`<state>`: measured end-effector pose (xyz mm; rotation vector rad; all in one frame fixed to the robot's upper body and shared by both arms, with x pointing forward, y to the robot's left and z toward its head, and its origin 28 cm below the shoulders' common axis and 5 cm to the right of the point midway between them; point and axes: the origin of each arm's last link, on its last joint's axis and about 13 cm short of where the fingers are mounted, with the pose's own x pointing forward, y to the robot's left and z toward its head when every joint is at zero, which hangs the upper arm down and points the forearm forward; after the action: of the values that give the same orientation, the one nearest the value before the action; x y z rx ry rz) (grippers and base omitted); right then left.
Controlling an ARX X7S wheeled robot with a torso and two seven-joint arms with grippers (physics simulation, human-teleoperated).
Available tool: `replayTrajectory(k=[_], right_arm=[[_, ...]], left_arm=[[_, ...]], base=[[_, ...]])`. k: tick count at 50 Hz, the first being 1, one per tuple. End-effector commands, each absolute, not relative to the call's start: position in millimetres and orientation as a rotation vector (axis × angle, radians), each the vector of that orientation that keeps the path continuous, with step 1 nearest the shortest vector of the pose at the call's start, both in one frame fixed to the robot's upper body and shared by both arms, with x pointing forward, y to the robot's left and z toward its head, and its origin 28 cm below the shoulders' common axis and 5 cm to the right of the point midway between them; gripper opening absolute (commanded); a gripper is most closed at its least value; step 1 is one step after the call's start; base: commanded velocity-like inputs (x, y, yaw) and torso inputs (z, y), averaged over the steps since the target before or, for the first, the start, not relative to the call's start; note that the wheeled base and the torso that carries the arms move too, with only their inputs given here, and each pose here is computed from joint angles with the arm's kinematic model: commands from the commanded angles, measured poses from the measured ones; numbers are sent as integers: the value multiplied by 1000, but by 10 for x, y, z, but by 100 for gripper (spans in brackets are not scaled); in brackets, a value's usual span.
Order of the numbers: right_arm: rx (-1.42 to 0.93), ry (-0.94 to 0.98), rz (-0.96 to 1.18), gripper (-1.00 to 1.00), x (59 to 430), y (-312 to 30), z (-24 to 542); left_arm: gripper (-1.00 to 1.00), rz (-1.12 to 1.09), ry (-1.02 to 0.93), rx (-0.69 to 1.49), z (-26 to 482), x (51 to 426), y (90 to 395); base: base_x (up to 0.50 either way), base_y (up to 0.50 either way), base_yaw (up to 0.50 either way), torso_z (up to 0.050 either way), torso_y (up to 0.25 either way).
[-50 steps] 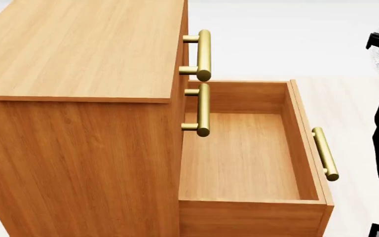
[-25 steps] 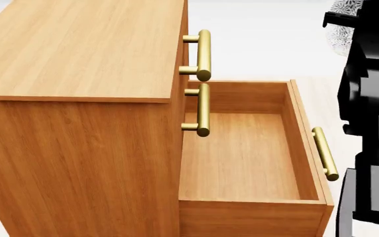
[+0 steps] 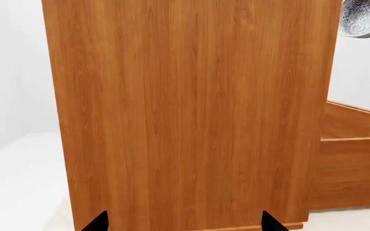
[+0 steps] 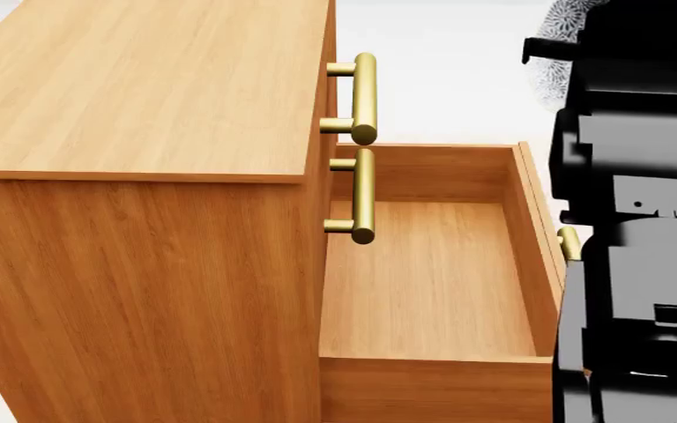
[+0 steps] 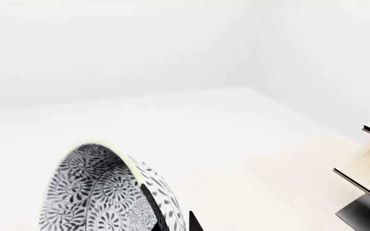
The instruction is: Put the bowl in the bottom drawer of the cabinet and close it.
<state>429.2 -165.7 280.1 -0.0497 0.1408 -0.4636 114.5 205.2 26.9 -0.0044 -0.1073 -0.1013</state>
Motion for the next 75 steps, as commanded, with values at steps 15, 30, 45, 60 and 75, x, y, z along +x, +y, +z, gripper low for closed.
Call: replayTrajectory(k=[15, 30, 45, 60, 75], right_arm=[[-85, 222, -354, -100, 4297, -1483, 2670], [-93, 275, -296, -100, 4290, -1407, 2574], [-87, 333, -233, -100, 4272, -1385, 2435], [-101, 359, -206, -100, 4265, -1353, 2371], [-74, 393, -181, -100, 4251, -1340, 2355]], left_arm=[[100, -105, -109, -5, 270, 1155, 2051], [100, -109, -110, 1, 283, 1146, 2048], [100, -111, -113, 4, 285, 1139, 2048], [100, -112, -113, 4, 285, 1140, 2045], [100, -112, -113, 3, 293, 1143, 2049]], base=[[0, 0, 0, 0, 1], [0, 0, 0, 0, 0], [0, 0, 0, 0, 1], [0, 0, 0, 0, 0], [0, 0, 0, 0, 1]])
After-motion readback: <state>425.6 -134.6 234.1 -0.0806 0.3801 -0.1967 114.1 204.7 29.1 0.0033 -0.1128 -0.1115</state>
